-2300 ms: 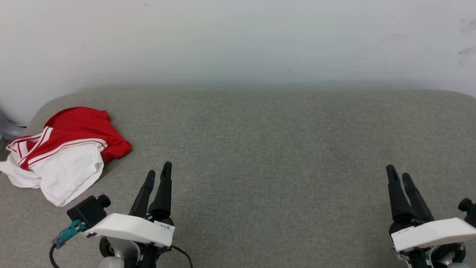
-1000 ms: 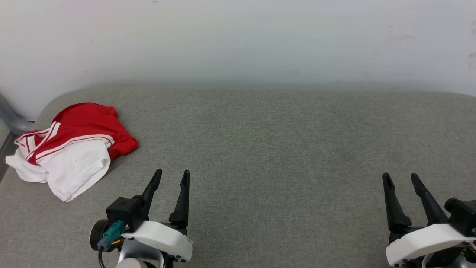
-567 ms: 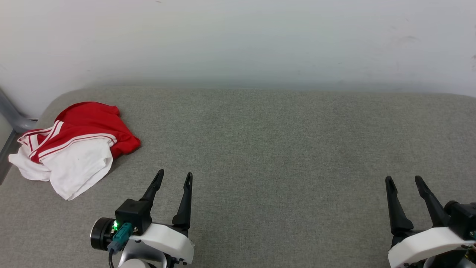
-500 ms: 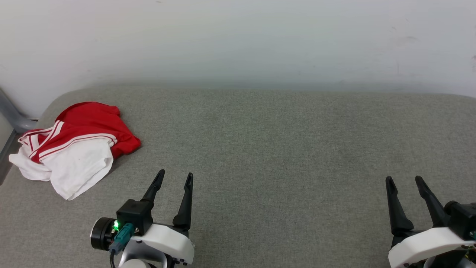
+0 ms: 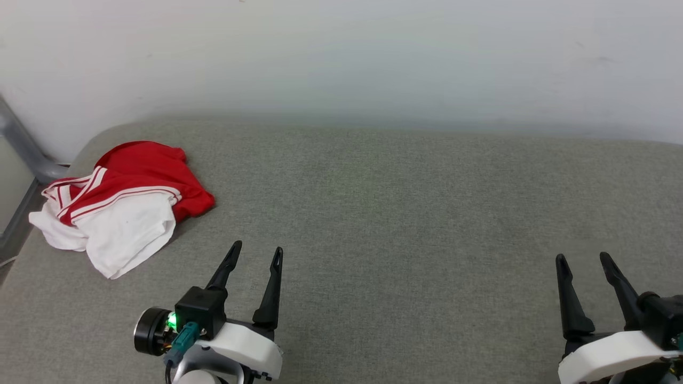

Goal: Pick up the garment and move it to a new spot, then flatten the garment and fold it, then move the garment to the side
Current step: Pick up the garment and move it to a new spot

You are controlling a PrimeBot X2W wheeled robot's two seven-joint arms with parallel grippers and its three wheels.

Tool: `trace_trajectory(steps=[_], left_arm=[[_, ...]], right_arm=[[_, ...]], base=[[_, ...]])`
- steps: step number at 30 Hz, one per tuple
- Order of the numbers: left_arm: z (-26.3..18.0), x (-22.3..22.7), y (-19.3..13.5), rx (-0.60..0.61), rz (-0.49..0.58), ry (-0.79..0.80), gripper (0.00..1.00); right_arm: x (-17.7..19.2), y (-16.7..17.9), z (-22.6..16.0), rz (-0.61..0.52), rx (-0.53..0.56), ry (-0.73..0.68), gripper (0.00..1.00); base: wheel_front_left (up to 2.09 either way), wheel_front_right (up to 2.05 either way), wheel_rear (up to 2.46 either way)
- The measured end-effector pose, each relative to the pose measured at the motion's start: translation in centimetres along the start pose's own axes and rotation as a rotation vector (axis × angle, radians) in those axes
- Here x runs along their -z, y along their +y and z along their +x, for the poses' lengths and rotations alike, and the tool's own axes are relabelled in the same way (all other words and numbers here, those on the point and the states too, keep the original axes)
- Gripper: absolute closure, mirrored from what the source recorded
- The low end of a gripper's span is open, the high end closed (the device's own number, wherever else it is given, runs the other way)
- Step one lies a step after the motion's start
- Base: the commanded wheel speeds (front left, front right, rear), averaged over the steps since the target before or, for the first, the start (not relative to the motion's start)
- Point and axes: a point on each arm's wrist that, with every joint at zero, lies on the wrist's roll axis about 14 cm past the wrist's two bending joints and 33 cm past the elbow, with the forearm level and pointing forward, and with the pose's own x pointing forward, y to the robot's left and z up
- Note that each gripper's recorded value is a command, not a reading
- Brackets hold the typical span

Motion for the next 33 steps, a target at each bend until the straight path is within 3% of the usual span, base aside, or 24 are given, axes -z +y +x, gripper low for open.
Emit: trace_trajectory(steps=[8, 20, 33], left_arm=[[-1.5, -0.8, 3.2, -0.103, 0.039, -0.022, 0.0], [-7.3, -1.2, 10.9, -0.388, 0.042, -0.017, 0.0], [-12.6, -1.5, 14.7, -0.564, 0.042, -0.018, 0.0]], right_arm=[[-0.1, 3.5, 1.2, -0.031, -0.107, -0.014, 0.0], [0.4, 11.6, 3.2, -0.001, -0.346, -0.011, 0.0], [0.5, 17.7, 3.9, 0.019, -0.518, -0.016, 0.0]], base=[[0.0, 0.0, 0.0], [0.0, 0.0, 0.0], [0.0, 0.0, 0.0]])
